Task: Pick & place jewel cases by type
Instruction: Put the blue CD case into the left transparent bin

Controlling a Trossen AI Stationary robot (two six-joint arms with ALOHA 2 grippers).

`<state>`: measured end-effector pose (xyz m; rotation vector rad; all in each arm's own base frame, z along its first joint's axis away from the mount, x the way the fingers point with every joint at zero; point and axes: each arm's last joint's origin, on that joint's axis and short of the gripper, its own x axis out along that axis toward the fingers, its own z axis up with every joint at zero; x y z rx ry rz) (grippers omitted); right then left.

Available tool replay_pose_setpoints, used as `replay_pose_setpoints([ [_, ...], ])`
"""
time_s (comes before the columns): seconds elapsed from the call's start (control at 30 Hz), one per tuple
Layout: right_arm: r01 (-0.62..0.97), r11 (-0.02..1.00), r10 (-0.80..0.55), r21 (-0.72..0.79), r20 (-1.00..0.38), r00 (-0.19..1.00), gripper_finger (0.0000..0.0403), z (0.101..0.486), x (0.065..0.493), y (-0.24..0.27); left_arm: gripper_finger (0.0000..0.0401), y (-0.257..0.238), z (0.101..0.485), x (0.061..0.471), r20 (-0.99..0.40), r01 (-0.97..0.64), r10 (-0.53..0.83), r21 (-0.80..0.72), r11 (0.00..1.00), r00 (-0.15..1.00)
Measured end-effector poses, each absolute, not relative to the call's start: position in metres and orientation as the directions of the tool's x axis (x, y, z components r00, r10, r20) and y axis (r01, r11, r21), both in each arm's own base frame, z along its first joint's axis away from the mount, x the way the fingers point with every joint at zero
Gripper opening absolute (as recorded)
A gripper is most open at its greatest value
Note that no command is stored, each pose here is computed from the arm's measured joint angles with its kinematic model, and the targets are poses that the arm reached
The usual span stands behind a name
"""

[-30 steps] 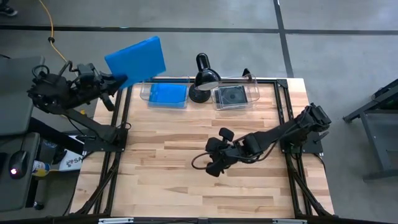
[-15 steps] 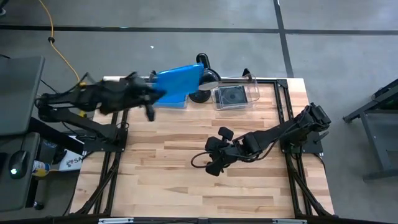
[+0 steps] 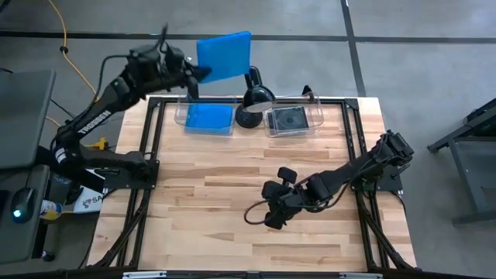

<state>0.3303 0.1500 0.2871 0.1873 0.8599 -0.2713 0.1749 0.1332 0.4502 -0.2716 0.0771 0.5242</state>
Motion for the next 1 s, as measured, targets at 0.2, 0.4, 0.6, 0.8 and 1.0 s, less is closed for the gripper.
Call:
replay_pose_setpoints([
  [0.2, 0.323, 0.945, -0.174, 0.044, -0.770, 0.613, 0.0000, 0.286, 0.325, 0.157, 0.0026, 0.164, 0.435, 0.144, -0.276, -0.552, 0.482, -0.310, 0.774, 0.832],
  [0.4, 0.398, 0.916, -0.217, 0.054, -0.767, 0.603, 0.0000, 0.285, 0.323, 0.155, 0.0026, 0.183, 0.406, 0.123, -0.508, -0.643, 0.437, -0.357, 0.677, 0.742],
  [0.6, 0.454, 0.888, -0.248, 0.071, -0.758, 0.603, 0.0000, 0.285, 0.326, 0.149, 0.0026, 0.203, 0.380, 0.123, -0.630, -0.642, 0.318, -0.389, 0.661, 0.709],
  [0.8, 0.517, 0.851, -0.280, 0.096, -0.749, 0.601, 0.0000, 0.286, 0.329, 0.140, 0.0026, 0.214, 0.365, 0.130, -0.673, -0.637, 0.247, -0.423, 0.645, 0.697],
  [1.0, 0.564, 0.817, -0.307, 0.122, -0.736, 0.604, 0.0000, 0.286, 0.330, 0.139, 0.0026, 0.222, 0.350, 0.134, -0.721, -0.654, 0.167, -0.474, 0.589, 0.673],
])
